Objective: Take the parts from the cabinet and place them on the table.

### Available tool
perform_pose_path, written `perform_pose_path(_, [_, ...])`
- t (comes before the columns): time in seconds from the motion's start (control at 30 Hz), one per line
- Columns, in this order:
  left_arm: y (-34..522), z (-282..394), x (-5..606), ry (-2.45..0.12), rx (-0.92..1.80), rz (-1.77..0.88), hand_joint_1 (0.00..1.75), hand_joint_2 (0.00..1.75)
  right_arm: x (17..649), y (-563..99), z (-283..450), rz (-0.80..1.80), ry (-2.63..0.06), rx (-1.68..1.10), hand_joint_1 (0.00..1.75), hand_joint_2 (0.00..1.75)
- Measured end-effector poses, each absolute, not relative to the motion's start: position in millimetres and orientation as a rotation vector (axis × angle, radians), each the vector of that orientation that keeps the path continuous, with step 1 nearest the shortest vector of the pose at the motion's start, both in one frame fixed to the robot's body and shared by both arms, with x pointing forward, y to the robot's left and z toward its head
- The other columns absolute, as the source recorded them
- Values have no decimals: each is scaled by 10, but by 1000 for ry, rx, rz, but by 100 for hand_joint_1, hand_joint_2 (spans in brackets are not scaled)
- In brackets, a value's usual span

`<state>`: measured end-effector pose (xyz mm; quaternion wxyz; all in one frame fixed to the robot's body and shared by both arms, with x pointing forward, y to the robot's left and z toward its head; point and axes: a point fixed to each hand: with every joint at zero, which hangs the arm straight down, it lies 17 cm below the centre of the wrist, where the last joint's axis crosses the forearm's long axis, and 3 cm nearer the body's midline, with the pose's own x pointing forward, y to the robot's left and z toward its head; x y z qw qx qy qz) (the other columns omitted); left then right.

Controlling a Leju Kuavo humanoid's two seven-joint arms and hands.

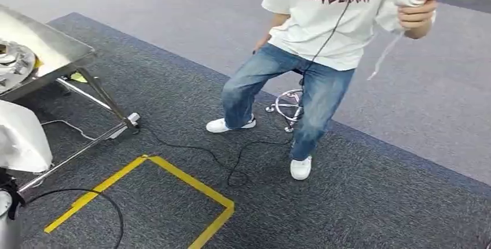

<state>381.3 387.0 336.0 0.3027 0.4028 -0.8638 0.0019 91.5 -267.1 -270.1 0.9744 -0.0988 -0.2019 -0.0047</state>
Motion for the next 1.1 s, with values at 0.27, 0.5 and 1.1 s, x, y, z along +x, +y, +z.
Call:
perform_pose_path(0.27, [3857, 3349, 3818, -2288, 1061, 7, 175, 175, 858, -2670, -2711, -9, -398, -199, 0, 0])
perform_pose_path(0.5, [3863, 3374, 3829, -2289, 1069, 0, 175, 175, 870, -2665, -2709, -10, -400, -197, 0, 0])
perform_pose_path(1.1, [3860, 3409, 3862, -2290, 1077, -4, 175, 175, 920, -2608, -2700, -7, -408, -180, 0, 0])
